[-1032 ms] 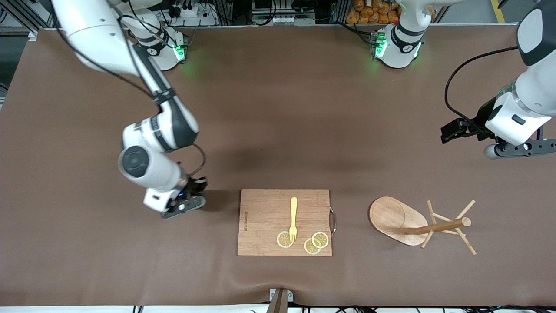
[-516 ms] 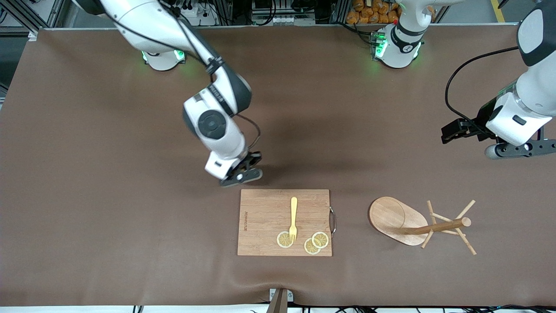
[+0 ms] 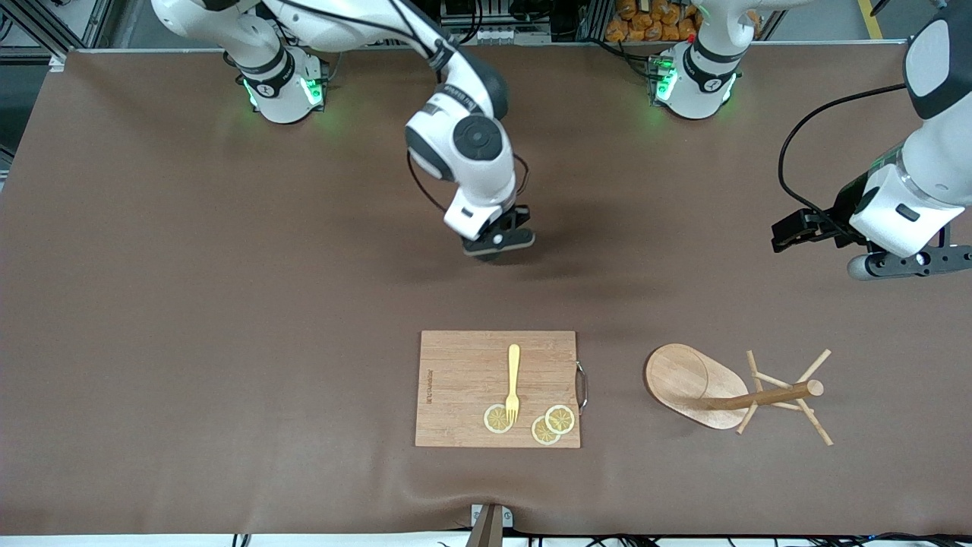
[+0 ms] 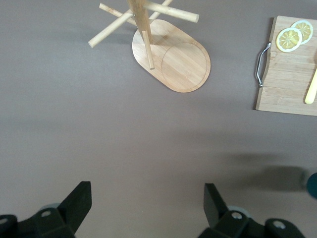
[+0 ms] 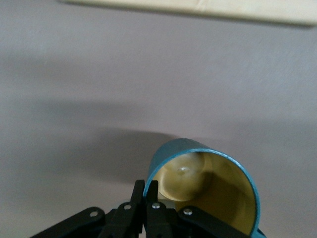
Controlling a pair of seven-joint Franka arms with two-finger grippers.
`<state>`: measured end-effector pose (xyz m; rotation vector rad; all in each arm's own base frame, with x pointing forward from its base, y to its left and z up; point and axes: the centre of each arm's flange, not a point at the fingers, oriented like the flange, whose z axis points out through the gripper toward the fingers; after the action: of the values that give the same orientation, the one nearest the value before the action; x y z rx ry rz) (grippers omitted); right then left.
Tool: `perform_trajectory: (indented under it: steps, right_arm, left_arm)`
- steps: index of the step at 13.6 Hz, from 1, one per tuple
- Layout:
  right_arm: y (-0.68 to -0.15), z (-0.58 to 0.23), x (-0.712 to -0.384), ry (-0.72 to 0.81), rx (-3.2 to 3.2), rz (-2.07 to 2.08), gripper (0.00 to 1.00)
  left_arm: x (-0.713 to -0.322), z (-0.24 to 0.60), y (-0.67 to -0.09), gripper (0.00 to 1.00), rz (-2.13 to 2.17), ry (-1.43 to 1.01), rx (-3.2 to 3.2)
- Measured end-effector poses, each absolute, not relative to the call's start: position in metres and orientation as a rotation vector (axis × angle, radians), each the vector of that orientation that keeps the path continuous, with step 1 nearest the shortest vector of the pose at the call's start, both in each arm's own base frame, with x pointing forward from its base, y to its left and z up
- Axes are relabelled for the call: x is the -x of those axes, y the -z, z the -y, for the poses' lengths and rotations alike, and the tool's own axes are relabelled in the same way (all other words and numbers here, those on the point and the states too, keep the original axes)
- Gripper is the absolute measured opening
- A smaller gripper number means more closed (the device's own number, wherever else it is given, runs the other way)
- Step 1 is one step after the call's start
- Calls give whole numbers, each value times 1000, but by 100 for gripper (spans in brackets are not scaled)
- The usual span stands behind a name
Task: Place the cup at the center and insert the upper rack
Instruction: 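Carry the teal mug with the right gripper toward the table center, then lower the mug and open the right gripper to release it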
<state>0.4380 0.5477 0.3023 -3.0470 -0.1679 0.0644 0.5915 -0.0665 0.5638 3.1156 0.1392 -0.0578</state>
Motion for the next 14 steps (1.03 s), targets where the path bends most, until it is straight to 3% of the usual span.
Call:
perform_trajectory:
  steps: [7,14]
  right_arm:
    - [-285,-596,-366,-94,3068,129,4]
    - [-279,-610,-343,-66,3075,188,4]
  left_arm:
    - [-599,66,-543,100,-142,111,-3116]
    - [-605,67,-548,100,-140,84,-3112]
